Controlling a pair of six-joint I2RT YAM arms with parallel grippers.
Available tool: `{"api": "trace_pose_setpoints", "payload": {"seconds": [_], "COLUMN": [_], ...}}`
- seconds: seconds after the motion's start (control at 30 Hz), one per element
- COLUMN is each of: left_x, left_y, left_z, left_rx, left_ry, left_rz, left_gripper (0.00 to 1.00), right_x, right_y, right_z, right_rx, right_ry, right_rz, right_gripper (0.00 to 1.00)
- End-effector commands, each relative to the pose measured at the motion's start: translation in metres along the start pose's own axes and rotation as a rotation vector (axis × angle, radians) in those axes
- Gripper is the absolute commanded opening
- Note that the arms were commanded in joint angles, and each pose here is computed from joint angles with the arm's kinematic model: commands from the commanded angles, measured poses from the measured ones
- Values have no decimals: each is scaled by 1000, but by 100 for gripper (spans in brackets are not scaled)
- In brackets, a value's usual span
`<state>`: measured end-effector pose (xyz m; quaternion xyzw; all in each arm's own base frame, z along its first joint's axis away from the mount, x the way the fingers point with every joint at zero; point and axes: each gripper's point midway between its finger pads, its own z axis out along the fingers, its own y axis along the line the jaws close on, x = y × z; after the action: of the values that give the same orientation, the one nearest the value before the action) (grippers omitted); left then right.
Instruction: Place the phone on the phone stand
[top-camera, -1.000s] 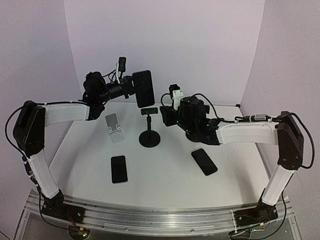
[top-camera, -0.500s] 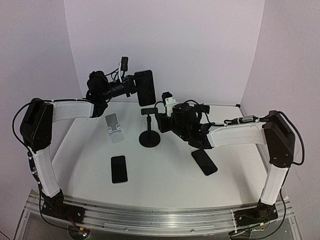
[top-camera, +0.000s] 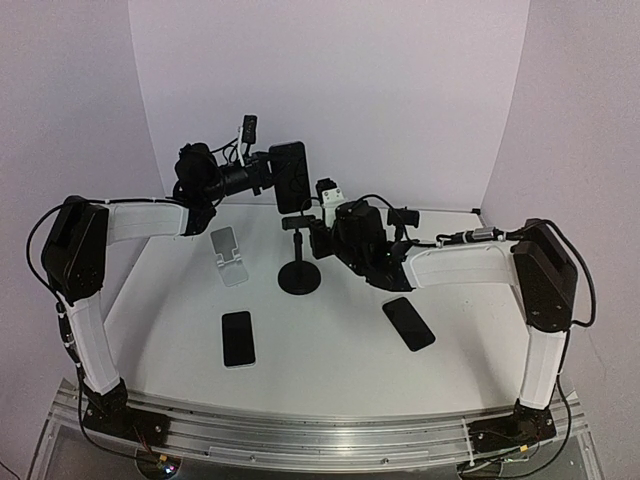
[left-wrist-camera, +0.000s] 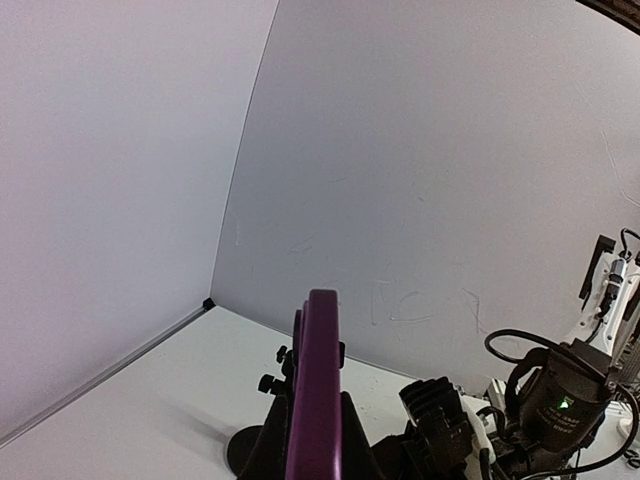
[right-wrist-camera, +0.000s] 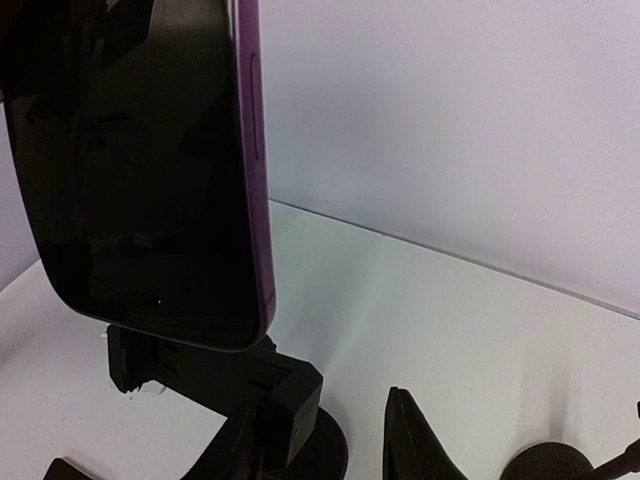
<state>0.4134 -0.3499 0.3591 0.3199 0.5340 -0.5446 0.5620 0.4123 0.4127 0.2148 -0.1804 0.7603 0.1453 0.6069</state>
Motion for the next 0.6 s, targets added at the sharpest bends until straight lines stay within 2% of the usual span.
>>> {"api": "trace_pose_setpoints", "payload": {"seconds": [0.0, 0.23, 0.57], "left_x": [-36, -23, -11], "left_y": [-14, -15, -13], "left_z": [1, 4, 14], "left_rx": [35, 27, -8], "left_ry": [-90, -81, -116], "left_rz": [110, 100, 101], "left_gripper": [0, 0, 0], "right_x": [-16, -17, -17], "right_y": [1, 3, 9], "right_z": [4, 3, 1], "right_rx": [22, 17, 45], "right_ry": [-31, -20, -27], "right_rz": [-7, -11, -17], "right_gripper": [32, 17, 3]}}
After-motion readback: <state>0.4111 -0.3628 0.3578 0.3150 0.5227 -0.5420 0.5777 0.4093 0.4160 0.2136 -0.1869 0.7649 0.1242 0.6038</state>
